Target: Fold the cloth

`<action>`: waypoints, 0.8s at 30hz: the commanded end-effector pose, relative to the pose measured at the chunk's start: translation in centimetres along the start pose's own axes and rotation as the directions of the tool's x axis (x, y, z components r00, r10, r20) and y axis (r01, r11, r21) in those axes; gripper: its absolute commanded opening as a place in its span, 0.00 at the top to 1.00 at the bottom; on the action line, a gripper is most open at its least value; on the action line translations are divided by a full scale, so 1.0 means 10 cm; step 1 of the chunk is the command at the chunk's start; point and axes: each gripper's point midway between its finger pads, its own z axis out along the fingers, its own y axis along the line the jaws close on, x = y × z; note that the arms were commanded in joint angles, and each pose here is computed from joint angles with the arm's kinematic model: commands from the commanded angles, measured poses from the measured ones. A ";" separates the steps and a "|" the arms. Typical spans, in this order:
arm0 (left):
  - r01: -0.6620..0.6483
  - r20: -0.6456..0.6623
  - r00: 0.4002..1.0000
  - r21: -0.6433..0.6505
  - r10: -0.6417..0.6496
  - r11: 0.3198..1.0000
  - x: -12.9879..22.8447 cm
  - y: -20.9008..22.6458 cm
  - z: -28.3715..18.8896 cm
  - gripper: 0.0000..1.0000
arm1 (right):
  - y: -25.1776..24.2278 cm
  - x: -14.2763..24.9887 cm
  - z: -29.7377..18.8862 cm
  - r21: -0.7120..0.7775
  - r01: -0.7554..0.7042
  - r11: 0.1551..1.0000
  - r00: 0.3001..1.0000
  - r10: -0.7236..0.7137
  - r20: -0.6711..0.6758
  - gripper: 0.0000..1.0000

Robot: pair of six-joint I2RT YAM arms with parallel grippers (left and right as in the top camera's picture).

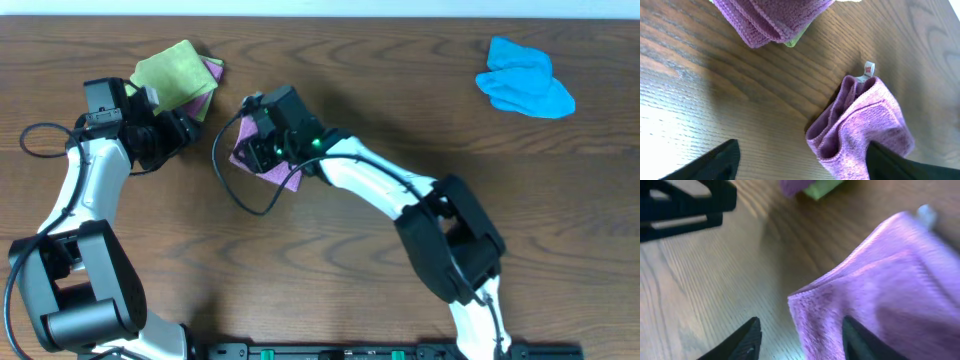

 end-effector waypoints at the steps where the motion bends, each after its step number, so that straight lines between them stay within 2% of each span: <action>1: -0.024 0.013 1.000 0.043 0.024 0.999 -0.05 -0.11 -0.08 0.12 | 0.08 -0.39 -0.42 0.004 0.020 1.000 0.996 -0.020 0.087 0.39; 3: -0.024 0.006 1.000 0.063 0.024 0.998 -0.04 -0.14 -0.08 0.08 | 0.00 -0.40 -0.56 0.022 -0.002 1.000 0.997 0.000 0.074 0.21; 4: -0.024 0.001 1.000 0.077 0.024 0.997 -0.03 -0.17 -0.08 0.06 | -0.06 -0.39 -0.64 0.039 -0.011 0.999 0.998 0.009 0.062 0.01; 6: -0.025 -0.006 1.000 0.099 0.025 0.995 -0.01 -0.20 -0.09 0.02 | -0.15 -0.37 -0.80 0.067 -0.022 0.998 0.999 0.019 0.043 0.01; 16: -0.020 -0.051 0.998 0.185 0.030 0.983 0.08 -0.35 -0.11 0.05 | -0.54 -0.14 -1.84 0.183 -0.005 0.983 0.998 0.017 -0.067 0.01; 24: 0.001 -0.133 0.991 0.174 0.023 0.985 0.29 -0.31 -0.12 0.05 | -0.74 0.24 -2.60 0.262 -0.063 0.963 0.997 0.071 -0.022 0.01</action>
